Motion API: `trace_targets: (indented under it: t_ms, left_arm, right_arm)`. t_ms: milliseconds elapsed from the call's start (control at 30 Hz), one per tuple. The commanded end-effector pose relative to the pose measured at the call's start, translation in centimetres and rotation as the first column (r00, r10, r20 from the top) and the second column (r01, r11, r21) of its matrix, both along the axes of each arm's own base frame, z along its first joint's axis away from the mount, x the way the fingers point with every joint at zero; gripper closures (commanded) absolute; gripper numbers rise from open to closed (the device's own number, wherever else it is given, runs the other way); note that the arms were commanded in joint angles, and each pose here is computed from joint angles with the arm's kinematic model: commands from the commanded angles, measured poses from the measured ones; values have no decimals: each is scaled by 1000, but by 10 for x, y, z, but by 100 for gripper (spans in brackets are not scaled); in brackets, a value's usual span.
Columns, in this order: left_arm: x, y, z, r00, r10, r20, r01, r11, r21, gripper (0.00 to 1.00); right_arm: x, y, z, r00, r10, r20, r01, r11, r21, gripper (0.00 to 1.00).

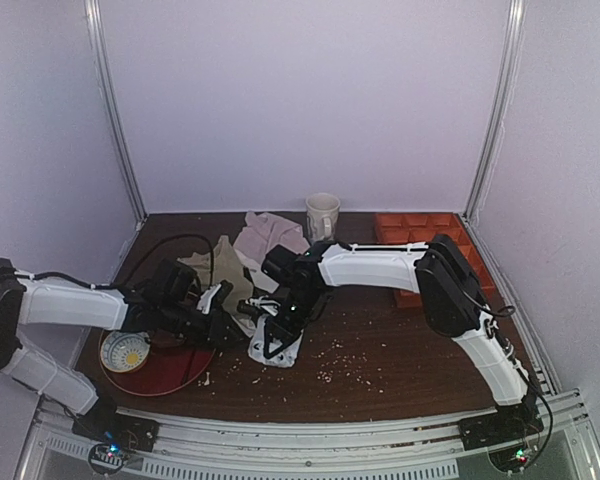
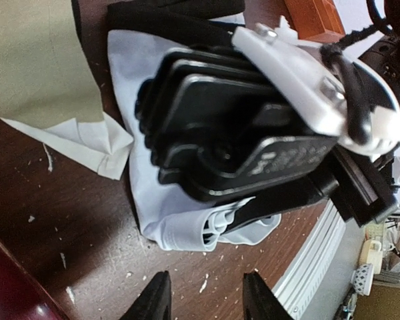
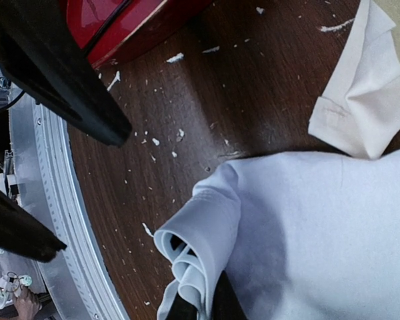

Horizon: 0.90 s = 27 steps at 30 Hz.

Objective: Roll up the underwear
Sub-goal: Roll the underwear at the center of the board.

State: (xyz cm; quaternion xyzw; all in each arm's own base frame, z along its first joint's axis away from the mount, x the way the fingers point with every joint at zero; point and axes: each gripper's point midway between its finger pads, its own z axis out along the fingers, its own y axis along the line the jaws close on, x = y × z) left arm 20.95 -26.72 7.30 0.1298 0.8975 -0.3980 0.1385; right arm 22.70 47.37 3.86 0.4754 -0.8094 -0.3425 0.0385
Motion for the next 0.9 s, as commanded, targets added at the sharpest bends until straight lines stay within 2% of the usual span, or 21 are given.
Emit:
trace_targets:
  t_ms: [0,233,367,467,867]
  left_arm:
    - [8,-6,1,988,-66,138,66,998,0,48]
    - [7,-17,-17,983,-101,156,111,992,-56,49]
    - [8,-24,-9,967,-111,227,138,985,-106,48]
    - [10,-25,-5,955,-118,274,153,982,-110,46]
    - [16,-35,-18,947,-150,285,190,975,-115,45]
  right_arm:
    - [1,-5,-7,999,-11,-36,11,1000,-25,100]
    - [4,-6,-6,999,-22,-44,21,1000,-22,100]
    - [6,-6,-5,998,-29,-50,28,999,-19,100]
    - [8,-7,-6,998,-38,-59,37,999,-20,100]
    - [9,-4,-6,997,-50,-67,48,999,-26,100]
